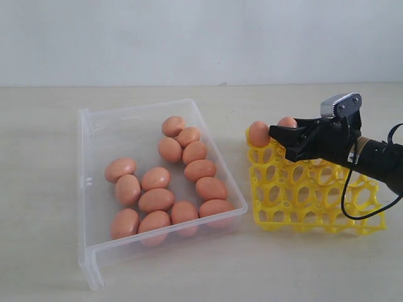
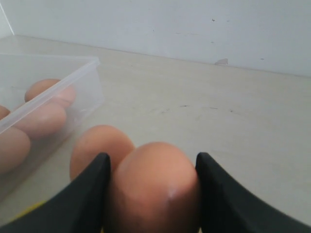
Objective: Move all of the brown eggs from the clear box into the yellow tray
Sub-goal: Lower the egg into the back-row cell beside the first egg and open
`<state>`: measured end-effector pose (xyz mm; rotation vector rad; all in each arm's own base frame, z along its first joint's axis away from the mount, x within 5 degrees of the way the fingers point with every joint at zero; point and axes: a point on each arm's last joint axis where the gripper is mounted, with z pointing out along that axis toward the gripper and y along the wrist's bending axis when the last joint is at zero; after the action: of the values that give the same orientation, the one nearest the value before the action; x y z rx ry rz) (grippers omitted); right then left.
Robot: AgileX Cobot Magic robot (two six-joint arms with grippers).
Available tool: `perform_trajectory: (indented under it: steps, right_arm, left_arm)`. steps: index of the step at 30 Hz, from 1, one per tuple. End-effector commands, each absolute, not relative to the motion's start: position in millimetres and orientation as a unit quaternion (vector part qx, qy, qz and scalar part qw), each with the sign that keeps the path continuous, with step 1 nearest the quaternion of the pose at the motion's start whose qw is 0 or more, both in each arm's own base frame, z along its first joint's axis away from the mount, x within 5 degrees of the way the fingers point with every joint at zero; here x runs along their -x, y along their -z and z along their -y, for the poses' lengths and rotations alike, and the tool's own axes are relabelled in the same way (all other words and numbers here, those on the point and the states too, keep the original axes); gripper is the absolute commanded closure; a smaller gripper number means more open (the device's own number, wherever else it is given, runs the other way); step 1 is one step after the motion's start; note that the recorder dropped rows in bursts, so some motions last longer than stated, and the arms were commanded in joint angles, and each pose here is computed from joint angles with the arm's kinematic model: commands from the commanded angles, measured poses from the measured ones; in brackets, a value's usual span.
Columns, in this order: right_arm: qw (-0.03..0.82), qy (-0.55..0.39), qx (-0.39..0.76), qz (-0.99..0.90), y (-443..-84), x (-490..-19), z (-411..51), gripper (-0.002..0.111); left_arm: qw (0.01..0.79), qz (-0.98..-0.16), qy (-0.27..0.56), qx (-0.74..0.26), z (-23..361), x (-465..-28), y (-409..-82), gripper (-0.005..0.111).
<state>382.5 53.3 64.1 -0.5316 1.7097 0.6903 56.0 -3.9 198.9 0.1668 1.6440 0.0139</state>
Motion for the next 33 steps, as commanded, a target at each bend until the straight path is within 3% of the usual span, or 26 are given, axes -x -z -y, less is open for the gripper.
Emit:
perform_trajectory:
  steps: [1, 15, 22, 33]
  right_arm:
    - [0.560, -0.284, 0.227, -0.745, -59.9, -383.0, -52.4, 0.071]
    - [0.555, -0.289, 0.240, -0.742, -59.6, -381.1, -54.1, 0.071]
    - [0.554, -0.289, 0.240, -0.743, -59.3, -381.2, -54.0, 0.049]
    - [0.570, -0.300, 0.234, -0.728, -63.8, -381.6, -54.8, 0.049]
  left_arm:
    - [0.678, -0.732, -0.001, -0.074, 4.3, -56.0, -197.8, 0.103]
    - [0.678, -0.732, -0.001, -0.074, 4.3, -56.0, -197.8, 0.103]
    - [0.678, -0.732, -0.001, -0.074, 4.3, -56.0, -197.8, 0.103]
    - [0.678, -0.732, -0.001, -0.074, 4.3, -56.0, -197.8, 0.103]
